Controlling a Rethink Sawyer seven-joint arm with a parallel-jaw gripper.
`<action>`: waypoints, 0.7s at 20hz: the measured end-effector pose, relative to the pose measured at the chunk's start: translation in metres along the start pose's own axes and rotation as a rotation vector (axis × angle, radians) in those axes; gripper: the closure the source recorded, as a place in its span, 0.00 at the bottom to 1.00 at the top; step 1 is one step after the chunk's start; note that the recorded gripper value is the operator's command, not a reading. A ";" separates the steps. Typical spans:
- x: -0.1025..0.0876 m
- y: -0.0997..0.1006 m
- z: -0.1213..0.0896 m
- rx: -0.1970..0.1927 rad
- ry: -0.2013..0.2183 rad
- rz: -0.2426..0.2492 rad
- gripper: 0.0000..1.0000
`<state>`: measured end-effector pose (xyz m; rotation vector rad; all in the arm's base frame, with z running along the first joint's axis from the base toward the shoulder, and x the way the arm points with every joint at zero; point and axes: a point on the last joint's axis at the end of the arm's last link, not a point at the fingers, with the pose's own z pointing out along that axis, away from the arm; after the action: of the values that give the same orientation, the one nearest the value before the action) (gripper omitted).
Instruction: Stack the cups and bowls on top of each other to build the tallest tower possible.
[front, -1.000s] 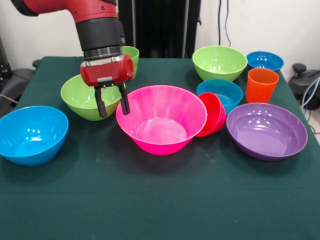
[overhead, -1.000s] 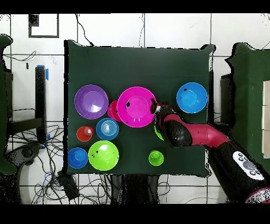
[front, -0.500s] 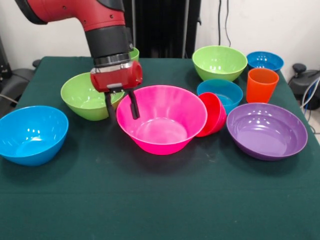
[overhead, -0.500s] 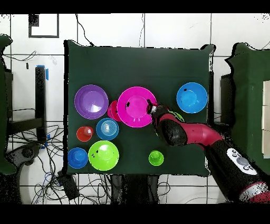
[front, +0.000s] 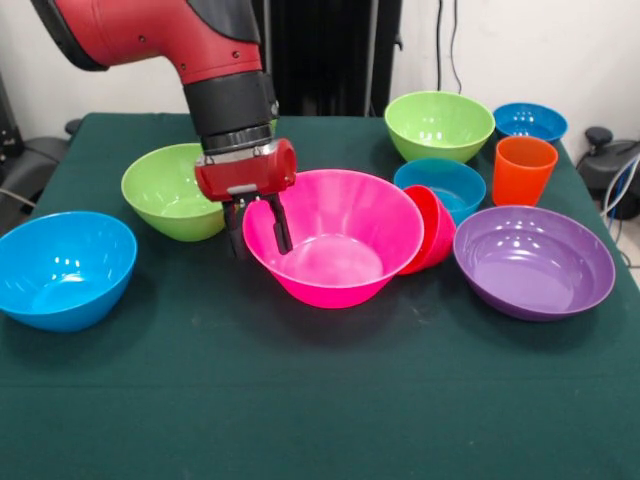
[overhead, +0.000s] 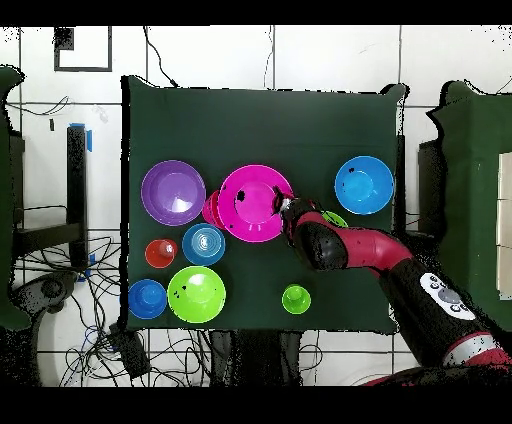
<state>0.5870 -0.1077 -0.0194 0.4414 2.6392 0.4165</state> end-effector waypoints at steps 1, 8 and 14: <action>0.001 0.000 0.002 -0.002 0.001 0.004 0.00; 0.005 -0.007 0.014 -0.009 0.008 0.030 0.00; 0.008 -0.009 0.019 -0.005 0.011 0.035 1.00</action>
<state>0.5872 -0.1087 -0.0417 0.4851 2.6441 0.4383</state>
